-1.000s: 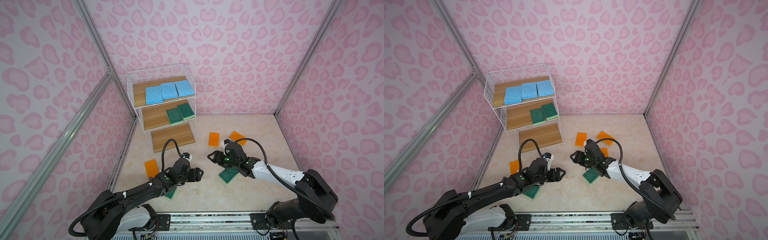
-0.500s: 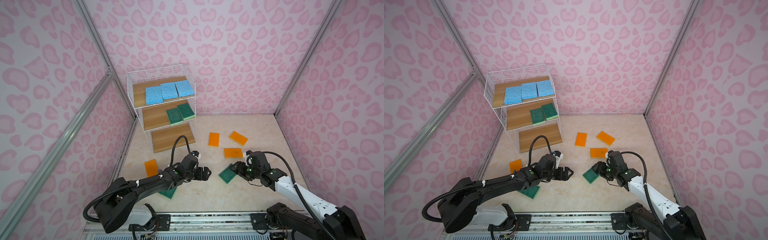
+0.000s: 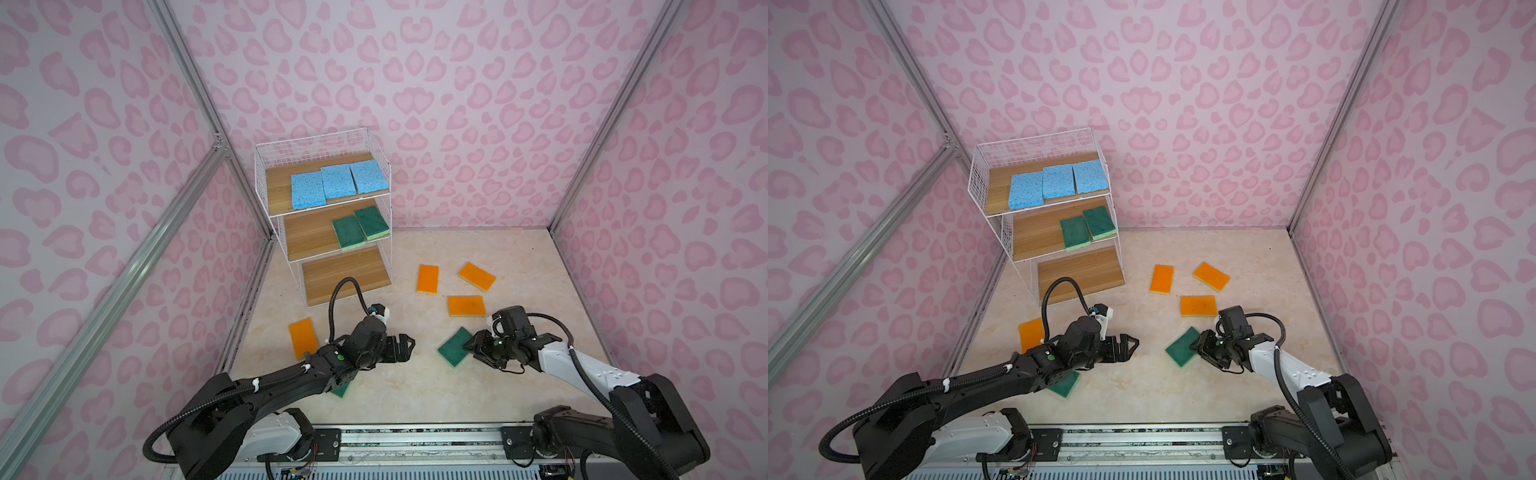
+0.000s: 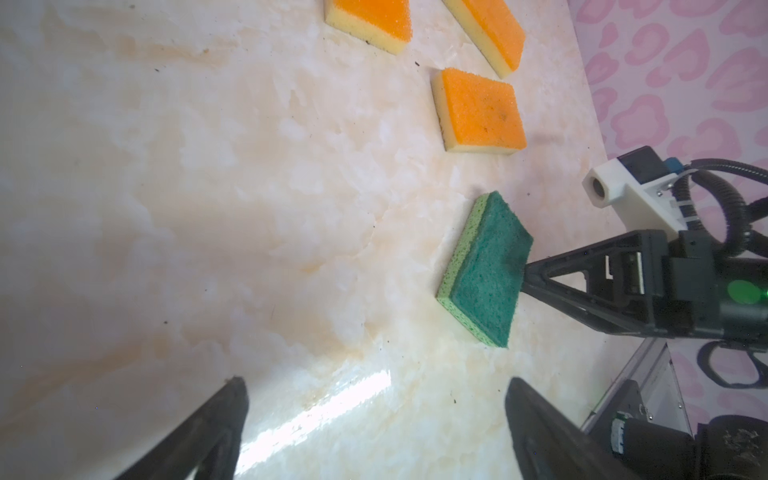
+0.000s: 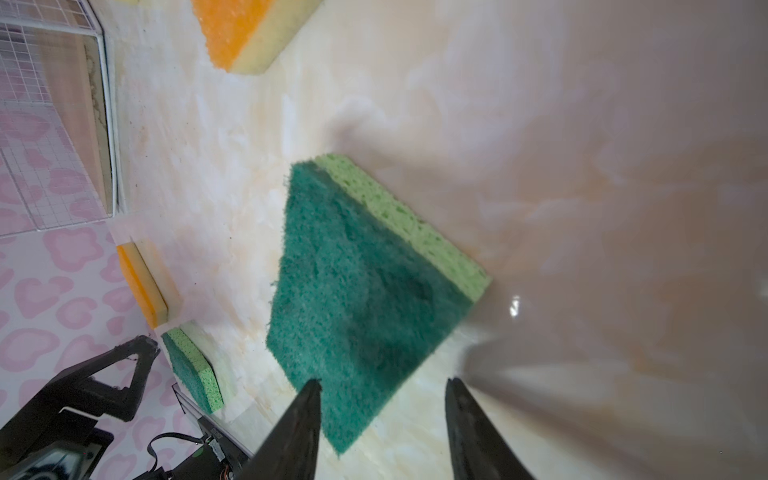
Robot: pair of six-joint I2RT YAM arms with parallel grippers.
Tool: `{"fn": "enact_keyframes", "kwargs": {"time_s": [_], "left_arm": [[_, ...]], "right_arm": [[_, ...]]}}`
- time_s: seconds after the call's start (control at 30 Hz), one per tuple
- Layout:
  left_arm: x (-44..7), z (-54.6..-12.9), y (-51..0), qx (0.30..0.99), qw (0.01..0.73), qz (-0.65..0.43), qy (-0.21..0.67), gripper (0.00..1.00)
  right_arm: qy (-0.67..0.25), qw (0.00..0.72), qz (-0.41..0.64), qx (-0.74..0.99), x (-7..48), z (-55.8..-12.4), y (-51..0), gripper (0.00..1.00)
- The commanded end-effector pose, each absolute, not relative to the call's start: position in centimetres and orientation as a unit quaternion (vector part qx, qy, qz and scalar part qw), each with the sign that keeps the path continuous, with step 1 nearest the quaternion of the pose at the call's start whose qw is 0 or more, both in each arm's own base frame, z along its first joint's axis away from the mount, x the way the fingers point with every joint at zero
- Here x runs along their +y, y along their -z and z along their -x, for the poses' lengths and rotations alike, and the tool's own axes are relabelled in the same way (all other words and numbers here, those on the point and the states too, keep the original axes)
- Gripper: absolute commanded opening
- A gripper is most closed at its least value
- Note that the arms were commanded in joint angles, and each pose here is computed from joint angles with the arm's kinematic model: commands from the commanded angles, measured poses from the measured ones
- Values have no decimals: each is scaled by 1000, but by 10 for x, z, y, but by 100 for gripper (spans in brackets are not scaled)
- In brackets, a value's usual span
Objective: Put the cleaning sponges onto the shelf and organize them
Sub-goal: 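Grasp the green sponge on the table with the right gripper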
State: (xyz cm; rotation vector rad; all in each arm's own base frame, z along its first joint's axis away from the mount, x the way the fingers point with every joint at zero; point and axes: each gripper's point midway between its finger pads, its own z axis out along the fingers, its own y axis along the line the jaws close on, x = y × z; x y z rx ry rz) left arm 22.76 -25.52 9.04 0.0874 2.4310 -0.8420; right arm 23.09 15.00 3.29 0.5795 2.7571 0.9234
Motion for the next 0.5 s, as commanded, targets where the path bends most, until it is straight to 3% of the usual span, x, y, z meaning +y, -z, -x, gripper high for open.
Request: {"fn": "enact_keyframes", "kwargs": {"time_s": [0.0,0.1,0.47], "left_arm": [[-250,-232,-95,901,298,-13,315,97],[-244,-230,-93,901,302,-2,313,97],[-235,-229,-118,863,346,38,366,97]], "right_arm": [[-310,103,-181,928,151,-240,-34,49],[-300,106,-182,931,149,-245,-30,45],[-301,111,-181,930,153,-257,-24,6]]}}
